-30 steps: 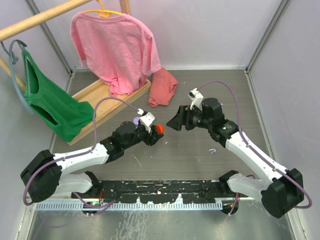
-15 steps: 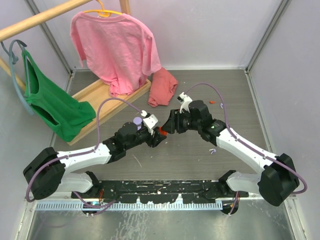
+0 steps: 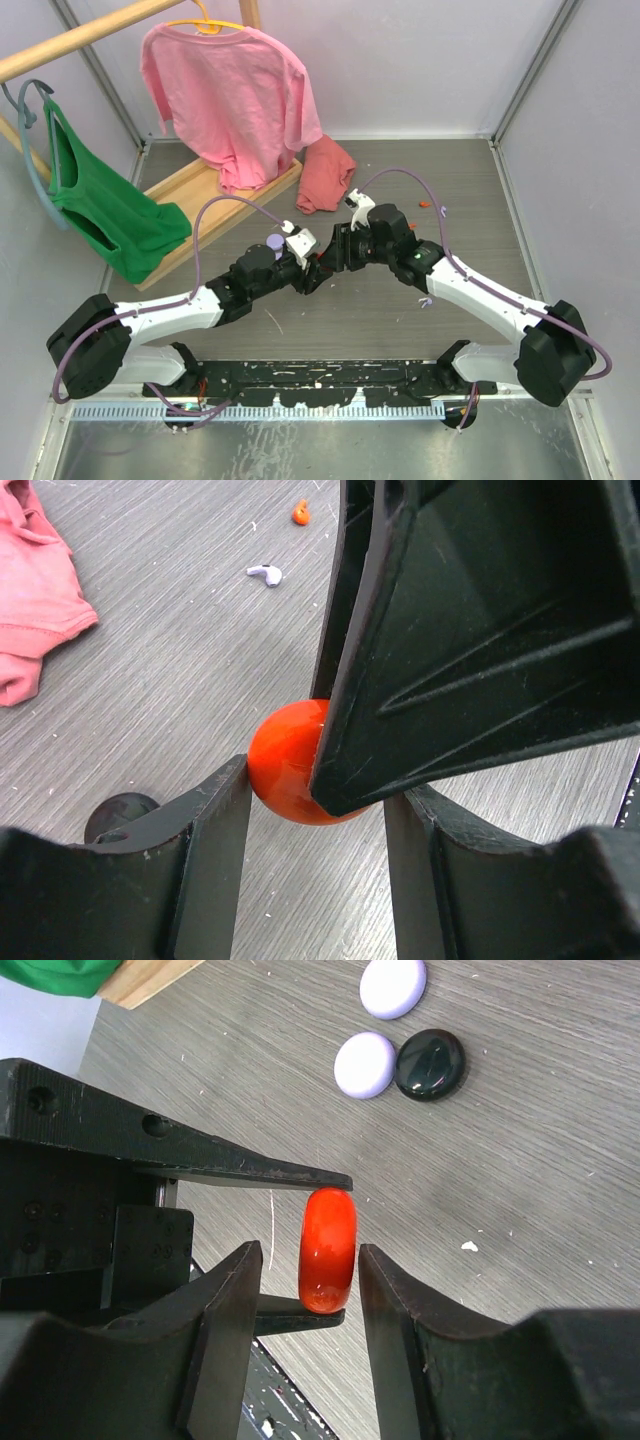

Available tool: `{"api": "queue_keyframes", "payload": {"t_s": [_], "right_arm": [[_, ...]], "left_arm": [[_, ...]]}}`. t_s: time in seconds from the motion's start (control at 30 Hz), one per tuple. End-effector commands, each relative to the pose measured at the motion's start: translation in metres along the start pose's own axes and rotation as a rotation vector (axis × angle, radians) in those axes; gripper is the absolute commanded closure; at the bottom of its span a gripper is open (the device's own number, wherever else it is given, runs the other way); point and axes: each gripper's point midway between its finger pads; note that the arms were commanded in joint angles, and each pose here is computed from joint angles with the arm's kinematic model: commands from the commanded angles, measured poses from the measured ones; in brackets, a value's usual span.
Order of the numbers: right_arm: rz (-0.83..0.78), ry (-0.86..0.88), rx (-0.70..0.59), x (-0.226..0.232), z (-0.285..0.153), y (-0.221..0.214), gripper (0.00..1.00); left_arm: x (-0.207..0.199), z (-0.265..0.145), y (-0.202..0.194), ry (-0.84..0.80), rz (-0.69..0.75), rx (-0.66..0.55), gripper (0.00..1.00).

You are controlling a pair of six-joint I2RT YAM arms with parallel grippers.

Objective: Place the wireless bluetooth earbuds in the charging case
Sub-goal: Pick up the charging case at the center of the board.

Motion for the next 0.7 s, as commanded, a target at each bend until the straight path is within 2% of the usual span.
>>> {"api": "queue_keyframes", "payload": {"t_s": [0.0,0.2,0.37,0.5,0.67], "right_arm": [[-0.033,0.02,-0.076,0.014,0.001,0.026,0.51],[-0.043,-0.007,-0.073,0.01,0.001,0.024,0.57],[-0.06,-0.009,-0.072,0.009,0.0,0.024,0.75],[-0.096,-0.009,-0.081,0.011,-0.005,0.029,0.9],[-0.171,-0.023,-0.1,0.015,-0.019,0.04,0.94]], "left_arm": [[-0.002,0.003,0.03,0.006,0.002,-0.101,0.63],[-0.001,0.001,0.032,0.012,-0.007,-0.113,0.63],[-0.001,-0.001,0.033,0.014,-0.016,-0.127,0.62],[-0.001,-0.004,0.034,0.015,-0.019,-0.131,0.51],[0.002,-0.012,0.034,0.025,-0.005,-0.141,0.39]]}}
Point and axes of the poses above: each gripper's point midway between its finger pads, its own z axis out along the fingers, its own x axis along the line the jaws close on, y = z × x, and after that the axes turned 5 degrees about -z, right-handed
